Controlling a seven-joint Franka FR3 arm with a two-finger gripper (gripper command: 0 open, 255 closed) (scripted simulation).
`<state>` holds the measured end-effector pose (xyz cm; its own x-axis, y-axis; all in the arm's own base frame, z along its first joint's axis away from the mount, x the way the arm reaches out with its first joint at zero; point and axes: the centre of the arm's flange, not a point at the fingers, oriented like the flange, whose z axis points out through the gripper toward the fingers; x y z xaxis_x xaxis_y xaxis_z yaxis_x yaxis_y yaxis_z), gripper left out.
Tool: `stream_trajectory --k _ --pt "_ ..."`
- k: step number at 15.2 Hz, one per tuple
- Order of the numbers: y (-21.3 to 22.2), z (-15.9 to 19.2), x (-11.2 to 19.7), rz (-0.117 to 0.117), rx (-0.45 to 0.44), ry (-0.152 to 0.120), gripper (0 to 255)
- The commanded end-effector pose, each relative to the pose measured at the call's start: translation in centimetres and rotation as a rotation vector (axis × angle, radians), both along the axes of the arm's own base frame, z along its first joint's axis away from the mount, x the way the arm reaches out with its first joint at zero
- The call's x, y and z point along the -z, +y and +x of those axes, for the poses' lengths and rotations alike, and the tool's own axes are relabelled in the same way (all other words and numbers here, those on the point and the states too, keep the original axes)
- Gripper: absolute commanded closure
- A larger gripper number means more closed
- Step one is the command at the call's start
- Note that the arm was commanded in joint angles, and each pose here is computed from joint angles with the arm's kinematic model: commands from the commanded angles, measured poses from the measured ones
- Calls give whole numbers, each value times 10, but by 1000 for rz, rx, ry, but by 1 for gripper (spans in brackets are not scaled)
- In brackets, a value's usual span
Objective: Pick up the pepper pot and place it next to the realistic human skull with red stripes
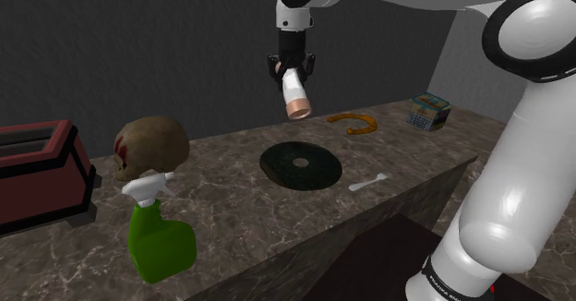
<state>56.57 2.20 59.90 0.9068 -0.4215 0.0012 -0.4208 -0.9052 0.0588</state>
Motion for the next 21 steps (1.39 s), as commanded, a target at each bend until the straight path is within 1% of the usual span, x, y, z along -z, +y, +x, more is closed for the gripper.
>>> stream_trajectory --k 1,20,21 --pt "26 6 -3 0 2 0 255" --pt "274 44 -3 0 2 0 255" --pt "292 46 -3 0 2 0 255"
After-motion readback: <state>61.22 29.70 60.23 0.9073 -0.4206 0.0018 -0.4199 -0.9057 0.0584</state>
